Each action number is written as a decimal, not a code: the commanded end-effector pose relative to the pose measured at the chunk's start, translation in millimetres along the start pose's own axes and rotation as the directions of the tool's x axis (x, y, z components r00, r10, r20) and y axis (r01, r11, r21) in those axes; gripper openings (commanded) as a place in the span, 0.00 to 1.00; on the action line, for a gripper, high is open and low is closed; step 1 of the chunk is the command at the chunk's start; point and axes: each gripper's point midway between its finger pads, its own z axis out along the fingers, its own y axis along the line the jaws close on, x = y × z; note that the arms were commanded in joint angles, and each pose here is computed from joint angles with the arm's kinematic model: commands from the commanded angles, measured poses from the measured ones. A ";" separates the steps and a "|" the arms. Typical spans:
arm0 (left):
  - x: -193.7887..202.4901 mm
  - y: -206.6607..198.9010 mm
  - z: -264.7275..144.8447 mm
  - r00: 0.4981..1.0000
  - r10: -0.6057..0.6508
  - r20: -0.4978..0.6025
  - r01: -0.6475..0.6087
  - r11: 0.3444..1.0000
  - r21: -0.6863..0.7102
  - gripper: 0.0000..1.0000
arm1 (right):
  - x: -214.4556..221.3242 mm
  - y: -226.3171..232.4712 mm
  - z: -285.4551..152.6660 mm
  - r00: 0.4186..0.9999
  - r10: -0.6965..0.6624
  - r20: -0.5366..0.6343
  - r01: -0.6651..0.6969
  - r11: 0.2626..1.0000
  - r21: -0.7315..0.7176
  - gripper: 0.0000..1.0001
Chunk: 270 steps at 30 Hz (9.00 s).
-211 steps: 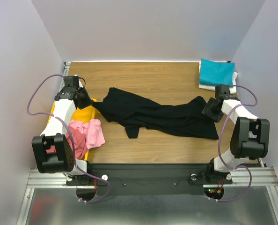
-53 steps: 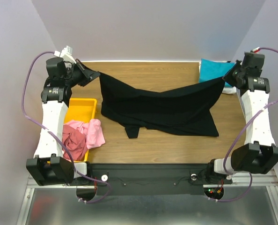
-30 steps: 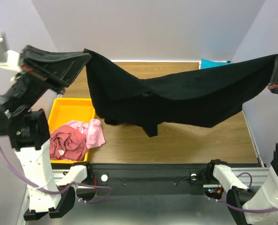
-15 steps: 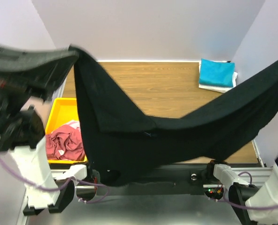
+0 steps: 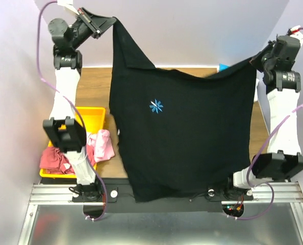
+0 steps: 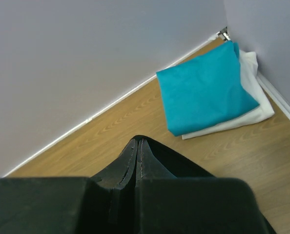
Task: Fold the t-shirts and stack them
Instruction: Flatten the tshirt out, then fold the tshirt
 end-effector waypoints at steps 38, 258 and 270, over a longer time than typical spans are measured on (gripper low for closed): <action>-40.8 -476.6 -200.8 0.765 0.294 0.573 -0.597 0.659 0.458 0.00 | -217.6 34.9 -411.3 0.578 0.231 0.782 0.100 0.932 -0.350 0.01; 289.8 239.0 -90.1 0.872 -0.331 -0.362 0.008 0.747 -0.664 0.90 | 512.2 97.3 -79.3 0.345 -0.628 -0.698 0.251 0.778 -0.576 0.50; 349.1 244.6 -81.8 0.811 -0.427 -0.400 0.042 0.725 -0.688 0.91 | 517.8 87.2 -89.6 0.303 -0.624 -0.720 0.234 0.781 -0.579 0.48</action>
